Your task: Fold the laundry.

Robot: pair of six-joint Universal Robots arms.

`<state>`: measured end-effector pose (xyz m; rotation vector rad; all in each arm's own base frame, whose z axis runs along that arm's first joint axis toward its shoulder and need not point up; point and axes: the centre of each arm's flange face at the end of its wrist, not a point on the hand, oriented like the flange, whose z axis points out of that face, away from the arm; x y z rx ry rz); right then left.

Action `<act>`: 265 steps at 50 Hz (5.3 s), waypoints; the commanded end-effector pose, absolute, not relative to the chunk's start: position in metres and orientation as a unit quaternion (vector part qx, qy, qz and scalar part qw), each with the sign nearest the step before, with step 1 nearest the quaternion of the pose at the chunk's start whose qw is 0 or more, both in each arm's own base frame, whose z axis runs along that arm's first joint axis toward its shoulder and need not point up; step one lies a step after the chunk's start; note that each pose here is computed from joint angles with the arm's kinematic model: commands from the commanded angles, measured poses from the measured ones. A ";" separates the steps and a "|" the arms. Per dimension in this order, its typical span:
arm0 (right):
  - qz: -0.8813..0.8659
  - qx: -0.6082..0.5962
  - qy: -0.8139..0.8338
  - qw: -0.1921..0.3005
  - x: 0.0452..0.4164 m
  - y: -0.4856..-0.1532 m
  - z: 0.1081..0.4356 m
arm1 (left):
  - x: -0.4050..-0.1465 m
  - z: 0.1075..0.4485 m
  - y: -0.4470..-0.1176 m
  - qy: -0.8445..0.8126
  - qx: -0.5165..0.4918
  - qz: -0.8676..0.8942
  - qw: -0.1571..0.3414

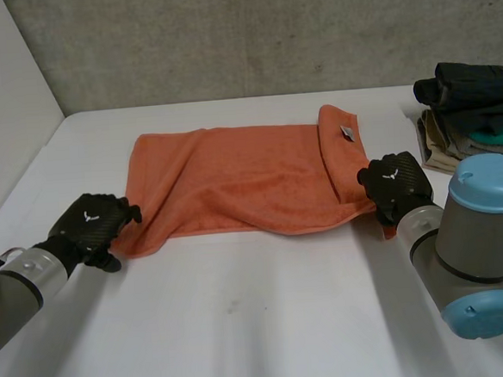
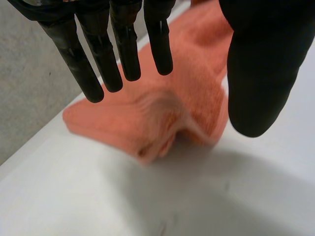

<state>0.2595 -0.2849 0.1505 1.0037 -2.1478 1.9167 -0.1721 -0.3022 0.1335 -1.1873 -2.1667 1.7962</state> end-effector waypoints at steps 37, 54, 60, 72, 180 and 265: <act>0.623 0.416 -0.646 0.147 0.220 -0.276 0.307 | -0.144 0.294 -0.295 -0.679 -0.244 0.692 0.024; 0.428 0.529 -0.719 0.143 0.218 -0.315 0.211 | -0.160 0.207 -0.308 -0.792 -0.387 0.472 -0.003; 0.531 0.465 -0.674 0.219 0.235 -0.371 0.215 | -0.180 0.224 -0.373 -0.742 -0.364 0.561 -0.044; 0.917 0.146 -0.335 0.158 0.258 -0.401 0.387 | -0.174 0.409 -0.436 -0.419 -0.136 0.898 -0.006; 0.313 0.559 -0.757 0.129 0.161 -0.257 0.166 | -0.098 0.211 -0.263 -0.868 -0.303 0.388 0.060; 0.417 0.552 -0.713 0.111 0.186 -0.283 0.178 | -0.093 0.202 -0.252 -0.856 -0.354 0.364 0.098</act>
